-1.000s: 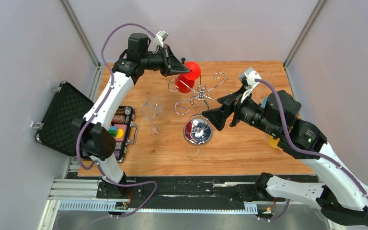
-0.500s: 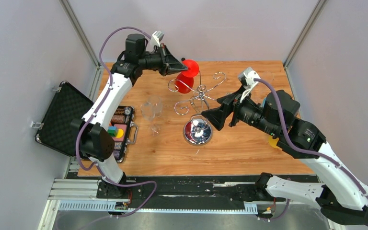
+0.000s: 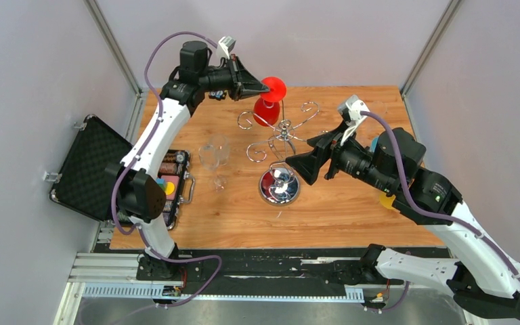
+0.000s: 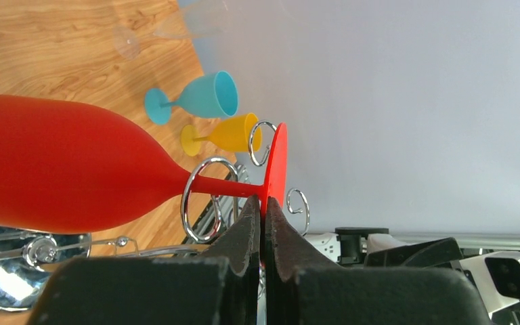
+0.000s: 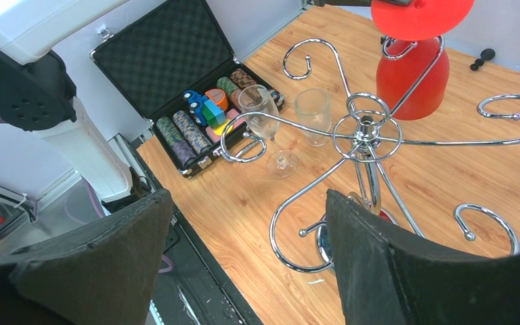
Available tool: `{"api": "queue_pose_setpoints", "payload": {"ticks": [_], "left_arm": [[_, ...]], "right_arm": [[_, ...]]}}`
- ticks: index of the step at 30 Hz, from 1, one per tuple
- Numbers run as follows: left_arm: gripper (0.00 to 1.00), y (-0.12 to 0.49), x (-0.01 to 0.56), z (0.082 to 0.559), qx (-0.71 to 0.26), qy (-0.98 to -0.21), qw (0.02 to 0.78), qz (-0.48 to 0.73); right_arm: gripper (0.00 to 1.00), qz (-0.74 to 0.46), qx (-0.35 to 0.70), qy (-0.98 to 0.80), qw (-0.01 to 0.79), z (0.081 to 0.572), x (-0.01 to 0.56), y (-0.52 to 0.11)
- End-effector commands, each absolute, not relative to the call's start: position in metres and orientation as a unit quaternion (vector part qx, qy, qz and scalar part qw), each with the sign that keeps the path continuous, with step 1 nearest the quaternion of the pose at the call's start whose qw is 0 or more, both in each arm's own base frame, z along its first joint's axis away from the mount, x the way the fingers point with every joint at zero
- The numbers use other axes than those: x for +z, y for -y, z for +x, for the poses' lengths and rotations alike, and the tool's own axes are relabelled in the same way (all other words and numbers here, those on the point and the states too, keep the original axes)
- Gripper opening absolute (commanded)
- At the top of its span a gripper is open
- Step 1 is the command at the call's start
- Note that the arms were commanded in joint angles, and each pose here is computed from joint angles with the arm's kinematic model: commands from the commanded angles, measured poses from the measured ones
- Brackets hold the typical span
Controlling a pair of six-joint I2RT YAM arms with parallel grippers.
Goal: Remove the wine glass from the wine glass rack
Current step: Pick up the wine glass from the wine rack.
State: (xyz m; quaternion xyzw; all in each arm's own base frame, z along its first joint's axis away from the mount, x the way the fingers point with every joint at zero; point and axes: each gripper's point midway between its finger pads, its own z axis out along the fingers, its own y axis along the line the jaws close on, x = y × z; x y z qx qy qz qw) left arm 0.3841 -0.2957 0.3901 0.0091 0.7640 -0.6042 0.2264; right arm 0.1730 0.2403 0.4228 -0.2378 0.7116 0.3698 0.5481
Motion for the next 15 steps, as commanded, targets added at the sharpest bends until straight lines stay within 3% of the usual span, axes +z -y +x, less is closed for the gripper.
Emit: {"api": "queue_pose_setpoints", "payload": {"ticks": [1,15], "left_arm": [[0.00,0.302,0.417,0.384,-0.619,-0.743,0.252,0.039],[0.00,0.314,0.421,0.365,-0.627,-0.737,0.240,0.076]], "right_arm": [[0.82,-0.230,0.372,-0.699,0.566,0.173,0.437,-0.234],[0.82,-0.229,0.376,-0.699,0.564,0.172,0.437,-0.235]]}}
